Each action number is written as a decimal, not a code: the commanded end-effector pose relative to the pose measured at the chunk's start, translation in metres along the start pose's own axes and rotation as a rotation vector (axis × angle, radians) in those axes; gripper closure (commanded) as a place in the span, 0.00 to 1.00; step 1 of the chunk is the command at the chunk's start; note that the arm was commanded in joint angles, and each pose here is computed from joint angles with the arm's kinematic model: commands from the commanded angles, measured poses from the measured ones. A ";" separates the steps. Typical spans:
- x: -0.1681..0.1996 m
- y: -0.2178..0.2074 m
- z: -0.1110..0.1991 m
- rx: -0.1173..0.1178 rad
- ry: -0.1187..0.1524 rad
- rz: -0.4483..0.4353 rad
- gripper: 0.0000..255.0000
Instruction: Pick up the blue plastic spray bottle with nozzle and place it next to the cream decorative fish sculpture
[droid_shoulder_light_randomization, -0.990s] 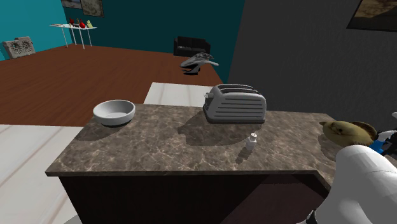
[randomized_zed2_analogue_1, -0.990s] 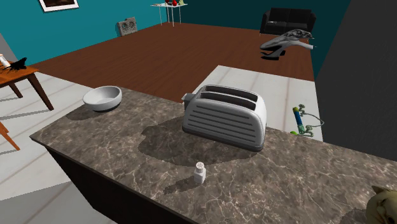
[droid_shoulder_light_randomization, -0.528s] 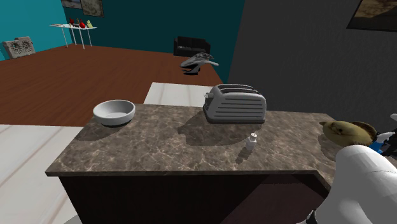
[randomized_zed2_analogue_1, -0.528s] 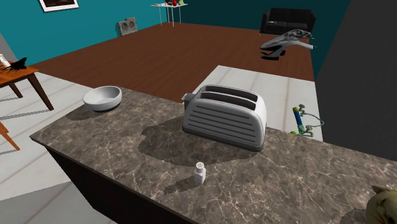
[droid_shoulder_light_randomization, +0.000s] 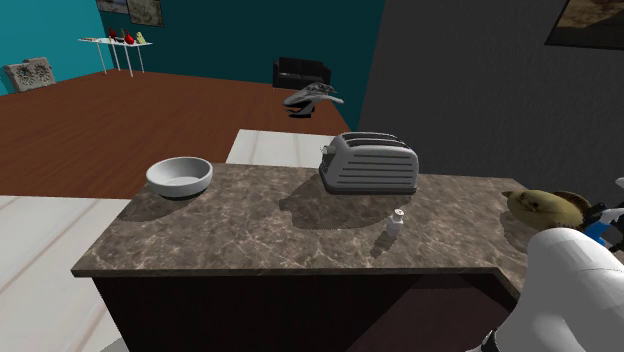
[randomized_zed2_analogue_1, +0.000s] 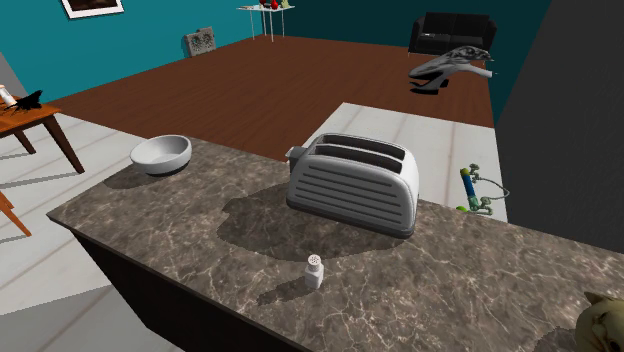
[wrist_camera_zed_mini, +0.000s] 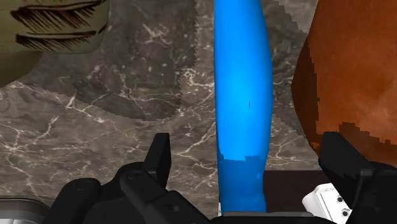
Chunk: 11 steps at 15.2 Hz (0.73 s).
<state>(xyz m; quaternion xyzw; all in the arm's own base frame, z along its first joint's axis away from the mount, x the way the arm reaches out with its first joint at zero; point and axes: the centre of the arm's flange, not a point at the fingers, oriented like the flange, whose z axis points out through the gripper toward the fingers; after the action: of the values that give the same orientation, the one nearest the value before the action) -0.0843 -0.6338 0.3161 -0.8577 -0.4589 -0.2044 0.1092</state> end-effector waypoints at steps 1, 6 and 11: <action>0.001 0.000 -0.021 0.000 0.000 0.000 0.00; 0.001 0.000 -0.044 0.000 0.000 0.000 0.00; 0.001 0.000 -0.044 0.000 0.000 0.000 0.00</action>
<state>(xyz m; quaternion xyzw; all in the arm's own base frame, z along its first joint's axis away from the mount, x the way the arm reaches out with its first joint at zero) -0.0945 -0.6495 0.3561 -0.8577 -0.4589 -0.2044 0.1093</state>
